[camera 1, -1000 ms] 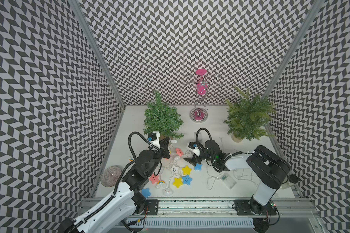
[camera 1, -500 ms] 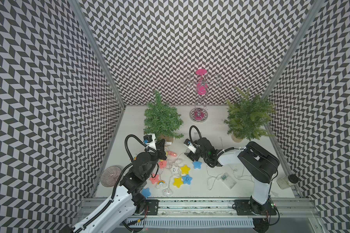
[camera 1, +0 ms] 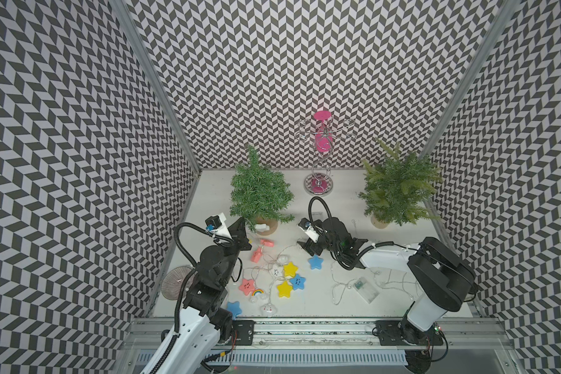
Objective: Wrap string light around the christmas tree
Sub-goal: Pick up the light string from the center of the board.
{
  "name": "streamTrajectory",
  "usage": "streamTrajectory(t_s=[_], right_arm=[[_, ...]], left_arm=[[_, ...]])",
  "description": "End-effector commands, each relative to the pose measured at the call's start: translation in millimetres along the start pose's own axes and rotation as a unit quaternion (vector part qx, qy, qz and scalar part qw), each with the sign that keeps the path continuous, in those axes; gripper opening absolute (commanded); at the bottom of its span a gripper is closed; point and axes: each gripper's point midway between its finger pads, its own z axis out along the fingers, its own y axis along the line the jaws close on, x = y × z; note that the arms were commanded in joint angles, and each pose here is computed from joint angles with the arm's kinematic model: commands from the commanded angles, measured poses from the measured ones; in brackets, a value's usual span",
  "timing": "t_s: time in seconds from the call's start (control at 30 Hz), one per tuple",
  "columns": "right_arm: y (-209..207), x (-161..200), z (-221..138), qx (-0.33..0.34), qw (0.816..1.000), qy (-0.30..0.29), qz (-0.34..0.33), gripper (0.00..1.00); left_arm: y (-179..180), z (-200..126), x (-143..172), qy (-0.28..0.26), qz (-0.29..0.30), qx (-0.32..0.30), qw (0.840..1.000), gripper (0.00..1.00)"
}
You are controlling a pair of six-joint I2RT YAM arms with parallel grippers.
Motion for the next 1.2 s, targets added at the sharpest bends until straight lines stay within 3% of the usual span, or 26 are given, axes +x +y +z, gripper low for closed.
streamTrajectory(t_s=[0.0,0.2,0.6,0.77,0.83,1.0,1.13,1.17], right_arm=[[14,-1,18,-0.045,0.998,0.01,-0.036,0.75],[36,20,51,-0.103,0.992,0.076,-0.017,0.61],[47,60,59,-0.106,0.989,0.103,0.005,0.58],[43,62,60,-0.094,0.989,0.113,0.016,0.34],[40,60,58,-0.083,0.99,0.111,0.015,0.3],[23,24,41,-0.045,0.997,0.054,0.012,0.26],[6,-4,24,-0.005,1.0,0.013,0.017,0.33],[3,-7,21,-0.002,1.0,0.009,0.019,0.41]], left_arm=[[-5,-8,-1,-0.008,-0.019,0.024,1.0,0.0],[-2,-9,1,-0.008,-0.019,0.019,1.0,0.0],[-10,-10,5,-0.005,-0.026,0.048,0.998,0.0],[-14,-9,5,-0.006,-0.032,0.061,0.998,0.0],[-14,-8,6,-0.003,-0.031,0.06,0.998,0.0],[-11,-5,5,-0.006,-0.03,0.052,0.998,0.0],[-8,-5,4,-0.008,-0.027,0.043,0.999,0.0],[-7,-5,4,-0.008,-0.026,0.042,0.999,0.0]])
